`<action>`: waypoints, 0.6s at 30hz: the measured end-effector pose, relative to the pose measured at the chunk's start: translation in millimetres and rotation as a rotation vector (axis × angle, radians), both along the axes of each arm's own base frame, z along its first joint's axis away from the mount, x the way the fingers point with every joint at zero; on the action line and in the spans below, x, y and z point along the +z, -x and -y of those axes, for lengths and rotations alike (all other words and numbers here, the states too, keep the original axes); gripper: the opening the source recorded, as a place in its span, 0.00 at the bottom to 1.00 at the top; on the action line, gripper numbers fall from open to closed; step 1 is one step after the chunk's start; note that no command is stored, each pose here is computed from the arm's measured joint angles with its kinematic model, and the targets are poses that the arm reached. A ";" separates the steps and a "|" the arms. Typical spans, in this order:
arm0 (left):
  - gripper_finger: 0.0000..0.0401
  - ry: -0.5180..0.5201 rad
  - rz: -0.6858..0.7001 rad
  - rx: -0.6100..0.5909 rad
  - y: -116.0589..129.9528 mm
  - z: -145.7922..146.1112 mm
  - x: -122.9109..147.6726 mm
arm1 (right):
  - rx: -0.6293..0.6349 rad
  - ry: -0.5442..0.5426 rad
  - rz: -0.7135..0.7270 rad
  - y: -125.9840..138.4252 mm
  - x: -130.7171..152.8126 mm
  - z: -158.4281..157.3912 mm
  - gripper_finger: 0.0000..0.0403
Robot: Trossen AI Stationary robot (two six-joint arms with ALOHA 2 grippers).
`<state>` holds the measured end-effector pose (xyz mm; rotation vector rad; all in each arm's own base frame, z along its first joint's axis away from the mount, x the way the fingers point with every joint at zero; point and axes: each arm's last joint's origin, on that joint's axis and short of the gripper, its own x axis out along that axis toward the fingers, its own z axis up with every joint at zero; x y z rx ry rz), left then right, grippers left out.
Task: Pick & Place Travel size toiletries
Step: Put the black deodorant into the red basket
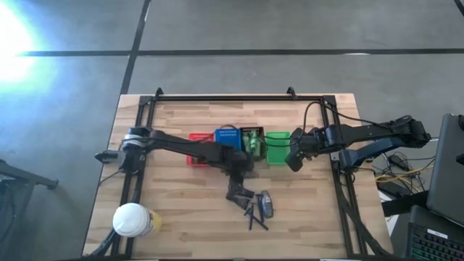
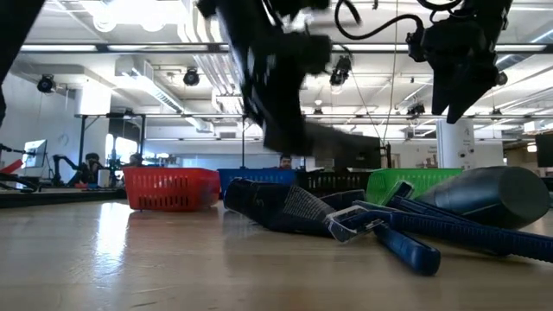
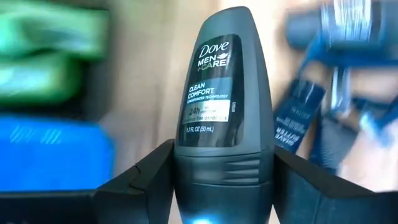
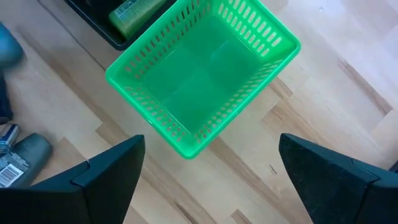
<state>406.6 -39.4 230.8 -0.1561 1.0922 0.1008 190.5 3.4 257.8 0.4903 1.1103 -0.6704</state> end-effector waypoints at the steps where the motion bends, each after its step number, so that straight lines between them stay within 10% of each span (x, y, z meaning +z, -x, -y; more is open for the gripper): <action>1: 0.53 0.008 0.007 0.089 7.1 1.7 10.1 | 0.003 0.002 0.000 0.0 0.0 0.0 0.91; 10: 0.53 0.094 0.157 1.039 98.6 28.7 46.1 | -0.009 0.016 0.009 -1.5 0.5 7.3 0.91; 18: 0.53 0.080 0.114 1.326 139.8 8.5 -7.1 | 0.001 0.048 0.070 -8.5 3.3 21.4 0.91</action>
